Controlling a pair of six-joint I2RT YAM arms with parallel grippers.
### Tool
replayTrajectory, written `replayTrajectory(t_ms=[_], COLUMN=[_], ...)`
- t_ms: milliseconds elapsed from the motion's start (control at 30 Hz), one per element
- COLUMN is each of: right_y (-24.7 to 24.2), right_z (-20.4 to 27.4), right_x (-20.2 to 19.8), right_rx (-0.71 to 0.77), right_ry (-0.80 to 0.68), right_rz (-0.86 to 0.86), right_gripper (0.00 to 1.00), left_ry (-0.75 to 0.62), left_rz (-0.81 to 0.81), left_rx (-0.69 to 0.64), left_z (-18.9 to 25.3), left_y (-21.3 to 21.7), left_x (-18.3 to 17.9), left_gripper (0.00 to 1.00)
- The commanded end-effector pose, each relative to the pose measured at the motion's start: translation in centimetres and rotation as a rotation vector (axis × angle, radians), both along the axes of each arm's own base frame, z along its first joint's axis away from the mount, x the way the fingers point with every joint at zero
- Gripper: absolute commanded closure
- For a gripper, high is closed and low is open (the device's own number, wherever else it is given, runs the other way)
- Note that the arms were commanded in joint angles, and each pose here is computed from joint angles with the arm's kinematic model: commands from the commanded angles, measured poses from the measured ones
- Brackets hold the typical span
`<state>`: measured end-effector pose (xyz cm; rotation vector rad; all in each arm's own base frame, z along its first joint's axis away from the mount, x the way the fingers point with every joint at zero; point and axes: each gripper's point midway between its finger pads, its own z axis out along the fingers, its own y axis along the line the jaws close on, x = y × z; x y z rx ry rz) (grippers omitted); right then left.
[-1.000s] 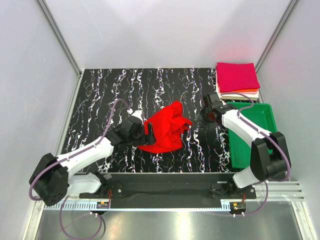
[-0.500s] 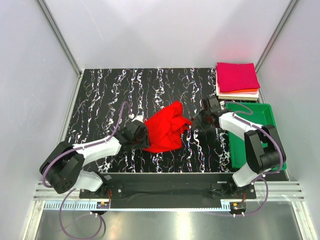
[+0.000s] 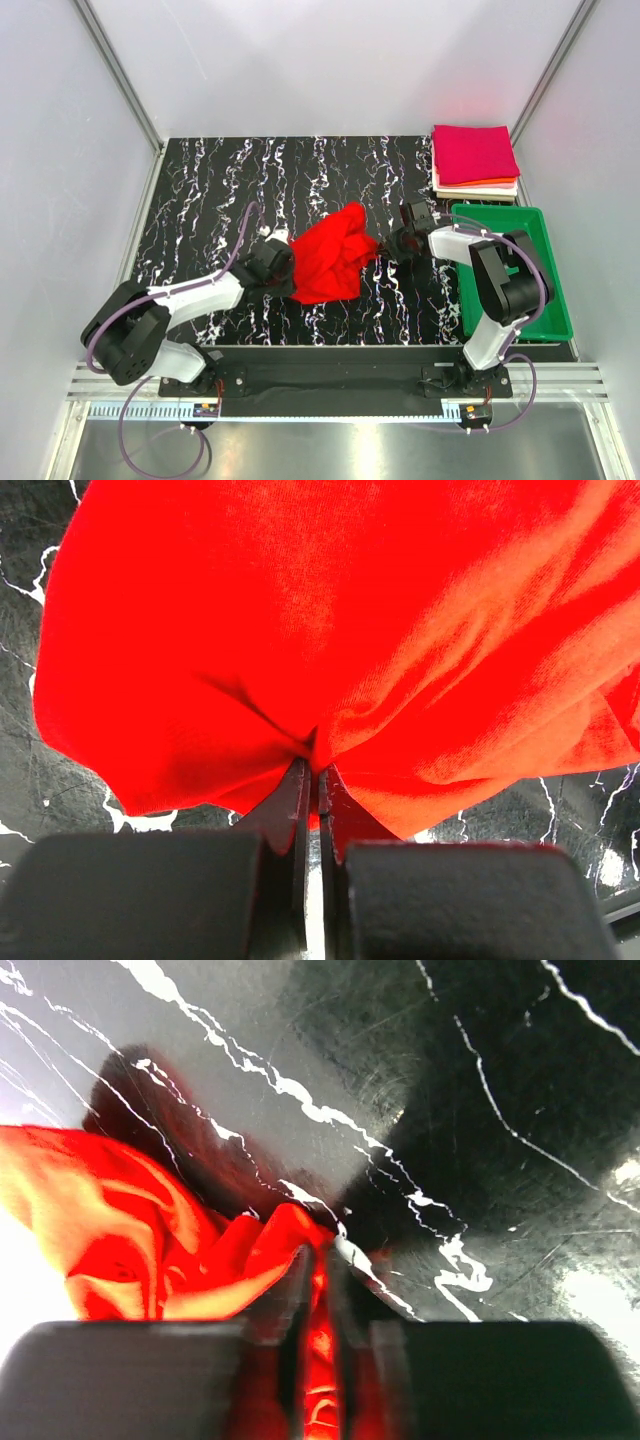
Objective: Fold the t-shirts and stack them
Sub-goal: Flatten the tshirt out
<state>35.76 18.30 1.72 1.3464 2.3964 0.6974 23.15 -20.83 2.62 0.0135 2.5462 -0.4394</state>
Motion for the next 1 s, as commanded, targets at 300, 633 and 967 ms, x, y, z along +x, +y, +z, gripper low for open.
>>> replayTrajectory(t_ms=[300,633,967], right_y=[-9.3,-15.4,-12.8], right_z=[11.3,31.7,20.8], right_x=[5.1,3.2,-6.2], right_rx=[-0.295,-0.592,-0.414], right_ry=[-0.332,-0.678,-0.523], right_rz=[-0.065,-0.083,0.077], right_gripper=[1.00,1.00,1.00], left_ry=[-0.228,-0.441,-0.188], left_rz=[0.128,-0.007,0.203], left_rx=[-0.195,-0.451,-0.228], left_z=[12.7,31.2,15.7], left_y=[1.6,1.5,7.2], left_x=[8.1,15.0,8.8], left_gripper=[1.00,1.00,0.70])
